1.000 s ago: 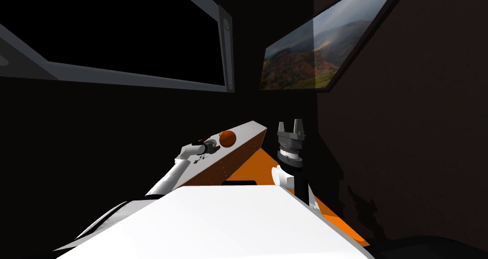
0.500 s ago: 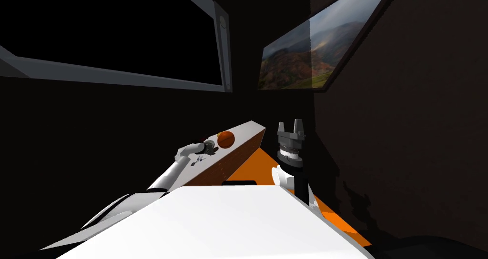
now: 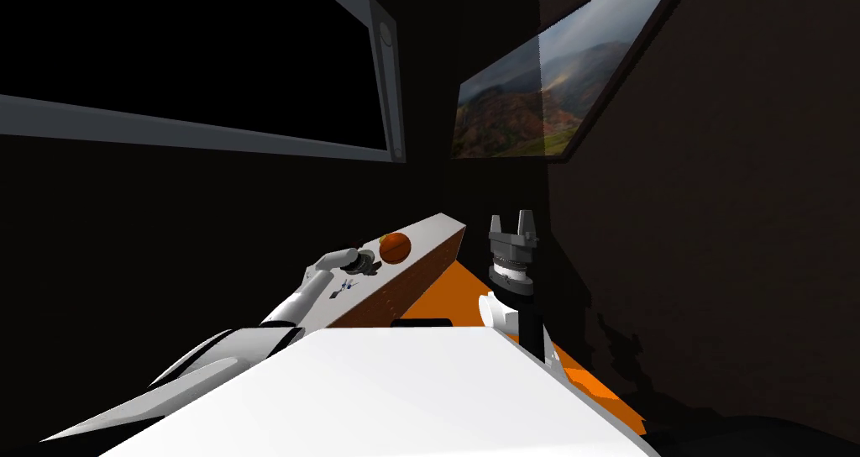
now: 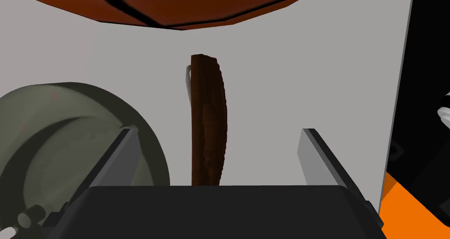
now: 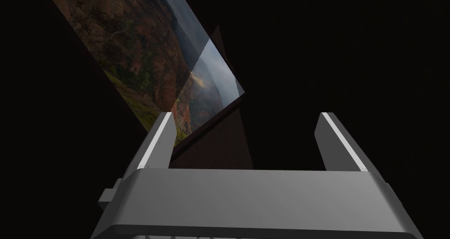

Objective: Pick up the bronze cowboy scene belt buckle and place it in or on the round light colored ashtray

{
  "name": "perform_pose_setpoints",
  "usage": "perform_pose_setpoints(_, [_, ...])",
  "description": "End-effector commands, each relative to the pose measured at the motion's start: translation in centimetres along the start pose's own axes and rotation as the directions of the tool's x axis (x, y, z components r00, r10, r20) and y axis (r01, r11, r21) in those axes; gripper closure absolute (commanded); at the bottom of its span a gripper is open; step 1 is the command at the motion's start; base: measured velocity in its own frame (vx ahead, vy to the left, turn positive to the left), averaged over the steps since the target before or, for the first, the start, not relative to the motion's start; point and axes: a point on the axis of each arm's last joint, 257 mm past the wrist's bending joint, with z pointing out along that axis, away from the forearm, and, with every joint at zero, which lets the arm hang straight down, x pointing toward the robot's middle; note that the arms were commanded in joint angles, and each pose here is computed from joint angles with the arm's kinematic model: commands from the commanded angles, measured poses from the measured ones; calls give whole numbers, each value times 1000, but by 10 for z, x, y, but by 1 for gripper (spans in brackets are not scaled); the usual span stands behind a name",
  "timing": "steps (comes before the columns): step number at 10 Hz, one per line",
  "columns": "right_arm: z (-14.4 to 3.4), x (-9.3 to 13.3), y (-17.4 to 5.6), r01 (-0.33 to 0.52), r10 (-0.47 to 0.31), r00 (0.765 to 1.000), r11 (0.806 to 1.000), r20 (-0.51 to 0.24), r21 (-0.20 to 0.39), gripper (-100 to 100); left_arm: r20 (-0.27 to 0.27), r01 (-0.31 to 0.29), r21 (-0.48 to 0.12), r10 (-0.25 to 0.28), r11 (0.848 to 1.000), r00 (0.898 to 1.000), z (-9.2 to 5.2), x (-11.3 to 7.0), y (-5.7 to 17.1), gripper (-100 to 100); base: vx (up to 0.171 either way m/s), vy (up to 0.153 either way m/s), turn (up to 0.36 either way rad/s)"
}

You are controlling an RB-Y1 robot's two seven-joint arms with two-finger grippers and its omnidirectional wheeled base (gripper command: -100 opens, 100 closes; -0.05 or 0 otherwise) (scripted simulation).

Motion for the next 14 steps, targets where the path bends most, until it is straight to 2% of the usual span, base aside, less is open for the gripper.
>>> perform_pose_setpoints(1, [0, 0, 0, 0, 0, 1000, 1000, 0, 0, 0, 23, 26, -43, -25, 999, 999, -3, -6, 2, -100, 0, 0, 0])
perform_pose_setpoints(5, [0, 0, 0, 0, 0, 1000, 1000, 0, 0, 0, 75, 91, -121, -83, 988, 994, -17, -21, 1, -100, -1, -2, -30])
perform_pose_setpoints(7, [0, 0, 0, 0, 0, 1000, 1000, 0, 0, 0, 76, 94, -122, -85, 988, 993, -18, -21, 0, -100, 0, 0, 0])
perform_pose_setpoints(8, [0, 0, 0, 0, 0, 1000, 1000, 0, 0, 0, 78, 95, -125, -86, 988, 993, -18, -22, 0, 0, 0, 0, 0])
perform_pose_setpoints(9, [0, 0, 0, 0, 0, 1000, 1000, 0, 0, 0, 78, 98, -125, -89, 987, 993, -7, -26, 7, -100, 0, 0, 0])
perform_pose_setpoints(11, [0, 0, 0, 0, 0, 1000, 1000, 0, 0, 0, 79, 100, -124, -91, 987, 993, 3, -30, 14, -100, 0, 0, 0])
perform_pose_setpoints(12, [0, 0, 0, 0, 0, 1000, 1000, 0, 0, 0, 80, 102, -126, -92, 987, 993, 0, -28, 12, -100, 0, 0, 0])
perform_pose_setpoints(13, [0, 0, 0, 0, 0, 1000, 1000, 0, 0, 0, 79, 100, -125, -91, 987, 993, 0, -29, 11, 100, 0, 0, 0])
perform_pose_setpoints(14, [0, 0, 0, 0, 0, 1000, 1000, 0, 0, 0, 79, 100, -125, -91, 987, 993, 0, -29, 11, 100, 0, 0, 0])
